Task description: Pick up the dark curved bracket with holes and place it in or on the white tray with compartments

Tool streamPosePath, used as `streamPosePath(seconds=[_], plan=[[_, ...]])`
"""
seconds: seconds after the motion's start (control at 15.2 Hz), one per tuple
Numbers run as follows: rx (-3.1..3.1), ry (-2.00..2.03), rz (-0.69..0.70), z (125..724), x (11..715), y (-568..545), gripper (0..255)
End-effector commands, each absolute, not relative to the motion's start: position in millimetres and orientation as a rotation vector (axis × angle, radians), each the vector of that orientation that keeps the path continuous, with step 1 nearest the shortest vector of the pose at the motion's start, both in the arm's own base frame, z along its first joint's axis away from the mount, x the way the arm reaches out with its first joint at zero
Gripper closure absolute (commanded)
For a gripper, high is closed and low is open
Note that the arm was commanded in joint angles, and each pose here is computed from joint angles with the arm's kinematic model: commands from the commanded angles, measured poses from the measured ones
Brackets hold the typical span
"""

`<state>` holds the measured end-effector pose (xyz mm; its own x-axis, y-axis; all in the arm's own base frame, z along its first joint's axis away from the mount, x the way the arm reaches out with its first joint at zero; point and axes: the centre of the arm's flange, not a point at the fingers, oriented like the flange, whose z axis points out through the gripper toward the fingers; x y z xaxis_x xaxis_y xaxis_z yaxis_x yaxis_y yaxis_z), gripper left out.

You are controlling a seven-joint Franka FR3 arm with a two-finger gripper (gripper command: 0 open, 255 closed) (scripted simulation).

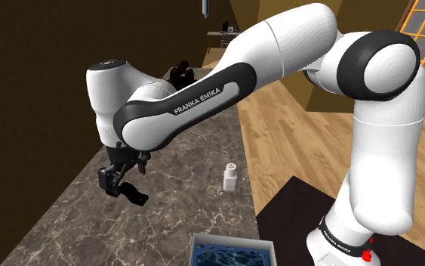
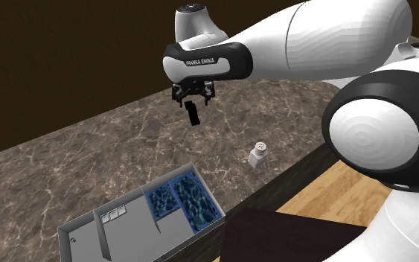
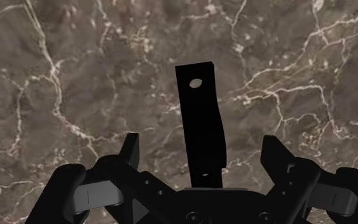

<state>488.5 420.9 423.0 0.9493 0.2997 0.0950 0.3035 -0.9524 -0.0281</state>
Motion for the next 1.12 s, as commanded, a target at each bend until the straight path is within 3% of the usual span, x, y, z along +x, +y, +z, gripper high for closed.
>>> streamPosePath(seconds=[0.0, 0.73, 0.79, 1.06], plan=[[-3.060, -0.474, -0.139, 413, 489, 423, 0], [-3.060, -0.474, -0.139, 399, 491, 423, 0], [-3.060, -0.474, -0.139, 399, 491, 423, 255], [-3.060, -0.474, -0.139, 399, 491, 423, 255]])
